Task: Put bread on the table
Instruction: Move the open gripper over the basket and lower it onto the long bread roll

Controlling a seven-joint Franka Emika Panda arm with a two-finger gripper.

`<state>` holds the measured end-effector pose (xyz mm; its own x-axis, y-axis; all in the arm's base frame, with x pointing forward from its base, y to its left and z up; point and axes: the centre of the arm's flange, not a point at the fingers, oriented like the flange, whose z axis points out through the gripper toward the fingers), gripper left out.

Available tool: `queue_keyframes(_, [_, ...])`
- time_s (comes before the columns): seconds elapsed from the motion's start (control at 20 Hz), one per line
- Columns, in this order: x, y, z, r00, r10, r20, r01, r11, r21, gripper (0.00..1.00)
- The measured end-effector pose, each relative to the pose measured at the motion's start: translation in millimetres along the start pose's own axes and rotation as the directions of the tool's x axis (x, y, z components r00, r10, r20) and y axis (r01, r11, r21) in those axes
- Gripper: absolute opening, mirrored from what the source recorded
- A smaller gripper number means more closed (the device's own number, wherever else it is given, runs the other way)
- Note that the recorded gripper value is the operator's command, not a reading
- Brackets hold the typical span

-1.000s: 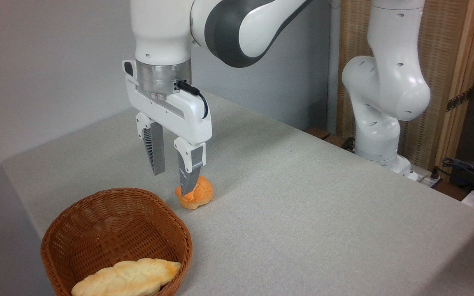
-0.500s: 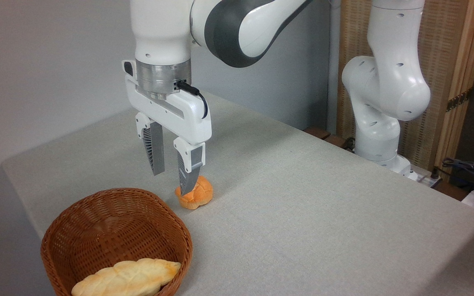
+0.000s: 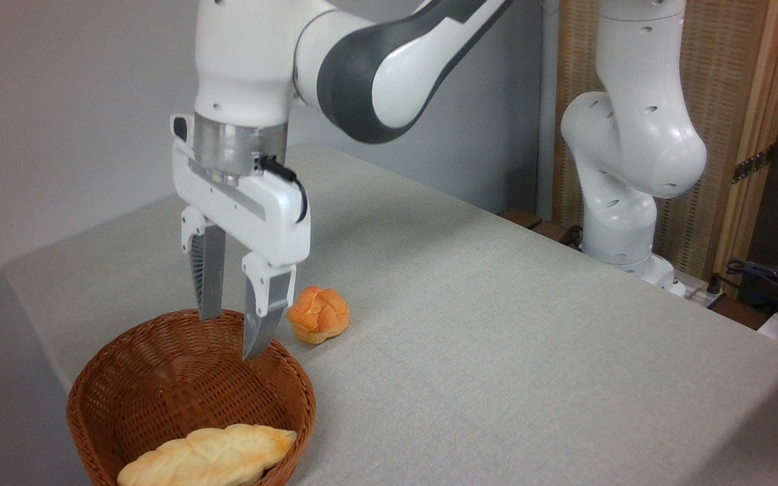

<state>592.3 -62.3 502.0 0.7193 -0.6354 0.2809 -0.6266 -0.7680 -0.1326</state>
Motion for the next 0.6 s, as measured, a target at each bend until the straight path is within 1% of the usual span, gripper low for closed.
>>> queue_keyframes(0.05, [-0.3, -4.8, 7.4, 1.000, 0.019, -0.003, -0.019, 1.000, 0.014, 1.00])
queue_keyframes(0.15, [-3.3, -18.9, 22.2, 0.999, 0.040, -0.004, -0.039, 0.997, 0.060, 1.00])
queue_keyframes(0.35, [-12.5, -40.6, 46.4, 0.997, 0.082, 0.005, -0.082, 0.991, 0.107, 1.00])
queue_keyframes(0.5, [-23.4, -58.8, 56.3, 0.992, 0.122, 0.015, -0.123, 0.983, 0.137, 1.00])
queue_keyframes(0.6, [-27.1, -65.8, 63.7, 0.991, 0.131, 0.017, -0.132, 0.979, 0.155, 1.00])
